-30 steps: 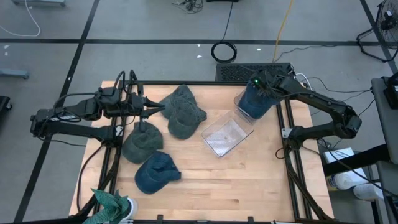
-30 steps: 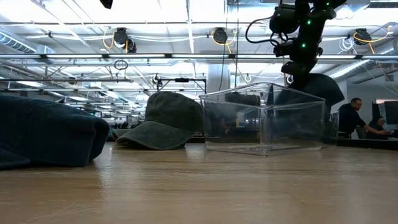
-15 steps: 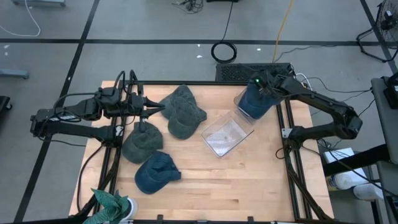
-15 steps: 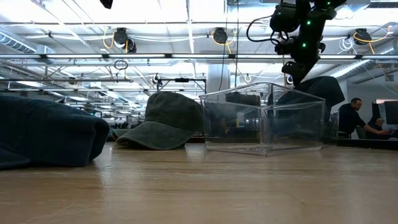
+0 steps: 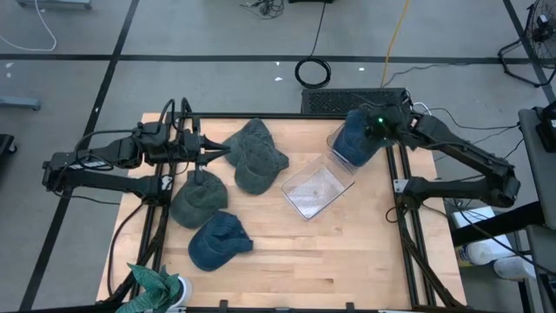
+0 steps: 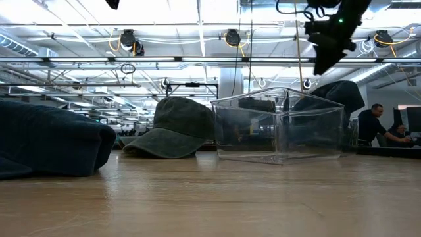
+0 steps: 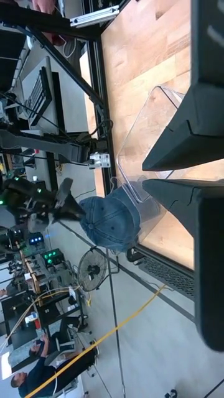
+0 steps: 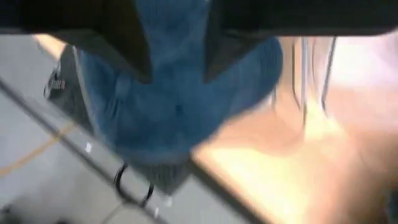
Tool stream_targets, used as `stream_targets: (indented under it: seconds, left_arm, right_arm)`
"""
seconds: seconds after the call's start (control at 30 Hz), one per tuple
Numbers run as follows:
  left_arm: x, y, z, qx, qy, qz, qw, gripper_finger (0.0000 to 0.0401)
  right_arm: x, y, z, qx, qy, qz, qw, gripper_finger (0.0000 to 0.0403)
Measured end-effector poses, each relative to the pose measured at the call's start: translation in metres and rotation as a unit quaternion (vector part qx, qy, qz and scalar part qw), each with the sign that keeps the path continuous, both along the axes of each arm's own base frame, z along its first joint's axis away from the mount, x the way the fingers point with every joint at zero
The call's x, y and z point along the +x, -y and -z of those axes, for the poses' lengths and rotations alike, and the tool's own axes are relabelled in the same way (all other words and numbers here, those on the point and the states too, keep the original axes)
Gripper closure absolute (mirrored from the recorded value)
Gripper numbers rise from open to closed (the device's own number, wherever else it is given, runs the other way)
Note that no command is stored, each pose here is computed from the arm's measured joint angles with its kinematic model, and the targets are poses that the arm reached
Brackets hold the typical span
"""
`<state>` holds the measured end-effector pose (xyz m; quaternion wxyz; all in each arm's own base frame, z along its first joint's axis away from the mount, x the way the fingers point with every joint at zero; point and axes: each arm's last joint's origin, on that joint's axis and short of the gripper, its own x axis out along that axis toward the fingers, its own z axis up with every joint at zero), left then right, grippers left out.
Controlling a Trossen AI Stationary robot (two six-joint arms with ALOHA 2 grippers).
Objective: Pick & Place hat
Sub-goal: Put the right blue cap into the top transparent bin
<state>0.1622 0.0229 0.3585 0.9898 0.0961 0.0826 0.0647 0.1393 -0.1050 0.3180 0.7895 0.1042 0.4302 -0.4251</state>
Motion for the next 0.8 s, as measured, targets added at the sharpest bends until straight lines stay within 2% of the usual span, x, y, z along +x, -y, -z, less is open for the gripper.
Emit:
stream_targets:
  seconds: [0.1, 0.17, 0.33, 0.47, 0.63, 0.8]
  left_arm:
    - [0.000, 0.000, 0.000, 0.000, 0.000, 0.000, 1.000, 0.0359]
    - [0.000, 0.000, 0.000, 0.000, 0.000, 0.000, 1.000, 0.0359]
    - [0.000, 0.000, 0.000, 0.000, 0.000, 0.000, 1.000, 0.0359]
    - [0.000, 0.000, 0.000, 0.000, 0.000, 0.000, 1.000, 0.0359]
    - [0.000, 0.000, 0.000, 0.000, 0.000, 0.000, 1.000, 0.0359]
    - [0.000, 0.000, 0.000, 0.000, 0.000, 0.000, 1.000, 0.0359]
  right_arm:
    - [-0.006, -0.004, 0.007, 0.034, -0.047, 0.002, 0.998, 0.0367]
    - [-0.008, -0.005, 0.010, 0.050, -0.059, 0.013, 0.997, 0.0391]
    - [-0.008, -0.005, 0.028, 0.067, -0.070, 0.029, 0.995, 0.0397]
    - [-0.011, -0.003, 0.054, 0.071, -0.100, 0.040, 0.992, 0.0400]
    - [-0.013, 0.005, 0.089, 0.063, -0.100, 0.045, 0.992, 0.0402]
    - [-0.014, 0.013, 0.098, 0.070, -0.113, 0.058, 0.989, 0.0402]
